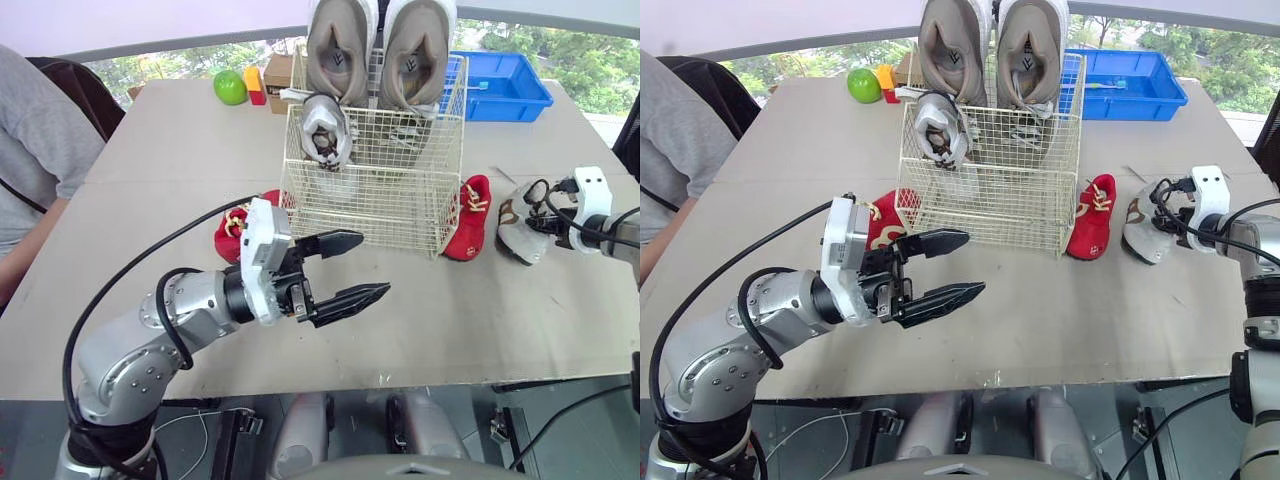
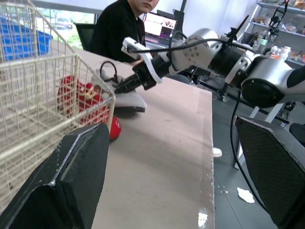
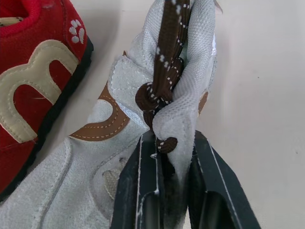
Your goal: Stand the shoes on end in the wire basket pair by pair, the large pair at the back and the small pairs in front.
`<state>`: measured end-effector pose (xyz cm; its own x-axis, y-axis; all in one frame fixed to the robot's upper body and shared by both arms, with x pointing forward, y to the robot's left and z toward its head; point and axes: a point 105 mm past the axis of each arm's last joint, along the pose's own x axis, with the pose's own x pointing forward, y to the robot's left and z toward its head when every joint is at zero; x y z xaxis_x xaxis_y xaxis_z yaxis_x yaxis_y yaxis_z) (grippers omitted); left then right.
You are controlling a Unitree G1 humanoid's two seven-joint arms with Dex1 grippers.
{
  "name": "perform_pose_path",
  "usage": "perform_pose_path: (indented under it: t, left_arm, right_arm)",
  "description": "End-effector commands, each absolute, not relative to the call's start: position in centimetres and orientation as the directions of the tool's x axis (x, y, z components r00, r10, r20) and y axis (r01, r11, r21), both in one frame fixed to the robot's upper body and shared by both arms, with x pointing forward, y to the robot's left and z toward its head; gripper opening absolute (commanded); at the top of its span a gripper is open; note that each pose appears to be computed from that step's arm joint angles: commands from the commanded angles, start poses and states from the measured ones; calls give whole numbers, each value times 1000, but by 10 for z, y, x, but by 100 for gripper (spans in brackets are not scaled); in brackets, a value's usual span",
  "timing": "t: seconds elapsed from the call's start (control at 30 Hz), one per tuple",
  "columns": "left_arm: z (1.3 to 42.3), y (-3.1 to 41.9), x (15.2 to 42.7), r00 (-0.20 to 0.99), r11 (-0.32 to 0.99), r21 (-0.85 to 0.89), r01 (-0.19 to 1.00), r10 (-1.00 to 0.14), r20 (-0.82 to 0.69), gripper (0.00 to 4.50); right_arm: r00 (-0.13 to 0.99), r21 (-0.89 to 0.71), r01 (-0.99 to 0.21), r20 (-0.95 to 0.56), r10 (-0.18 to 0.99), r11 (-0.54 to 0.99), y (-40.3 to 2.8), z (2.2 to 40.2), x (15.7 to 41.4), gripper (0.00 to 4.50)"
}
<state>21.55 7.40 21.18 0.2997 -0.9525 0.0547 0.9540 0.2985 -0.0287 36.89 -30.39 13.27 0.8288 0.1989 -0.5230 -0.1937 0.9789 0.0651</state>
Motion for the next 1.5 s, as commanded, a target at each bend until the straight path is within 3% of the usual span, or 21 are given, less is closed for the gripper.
perform_pose_path:
  t: [0.03,0.17,0.23,0.3,0.33,0.4,0.53,0.67,0.7,0.83,1.0,1.2,1.33,1.5]
  left_arm:
    - [221,71,209,269,270,4,963,-960,75,450]
    - [220,74,215,283,284,-1,959,-955,84,450]
    - [220,74,217,288,289,0,957,-954,88,450]
    - [216,76,222,313,315,6,949,-945,93,450]
    - [211,77,225,334,337,21,941,-939,83,450]
    - [205,80,228,377,381,40,924,-923,77,450]
    - [208,88,226,413,415,-16,909,-897,157,450]
    - [212,95,225,438,439,-44,898,-877,196,450]
    - [211,97,223,435,438,-27,899,-882,180,450]
    - [209,110,223,474,476,-29,879,-864,171,450]
    - [209,116,217,491,492,-51,869,-848,199,450]
    - [205,127,222,521,527,-21,850,-833,183,450]
    - [209,127,220,515,523,-15,852,-834,199,450]
    - [208,123,217,514,519,-28,854,-833,204,450]
  right_arm:
    - [910,123,-202,-343,233,972,-311,182,357,16]
    - [940,94,-340,2,342,936,-279,261,347,16]
    - [919,94,-392,91,385,915,-262,280,342,16]
    - [821,77,-528,300,485,846,-218,315,335,16]
    - [758,-6,-571,381,530,821,-187,331,330,16]
    - [660,-140,-590,482,575,795,-141,346,320,16]
    - [583,-270,-590,509,633,761,-93,333,311,16]
    - [573,-327,-544,528,627,772,-75,319,313,16]
    - [585,-380,-498,517,625,780,-74,312,317,16]
    - [617,-341,-430,565,548,836,-83,303,328,16]
    - [564,-349,-248,706,427,904,-100,335,328,16]
    - [543,-367,-124,753,373,922,-100,336,335,16]
    - [592,-377,-59,732,336,924,-103,310,355,16]
    - [674,-424,-128,626,392,897,-97,257,367,16]
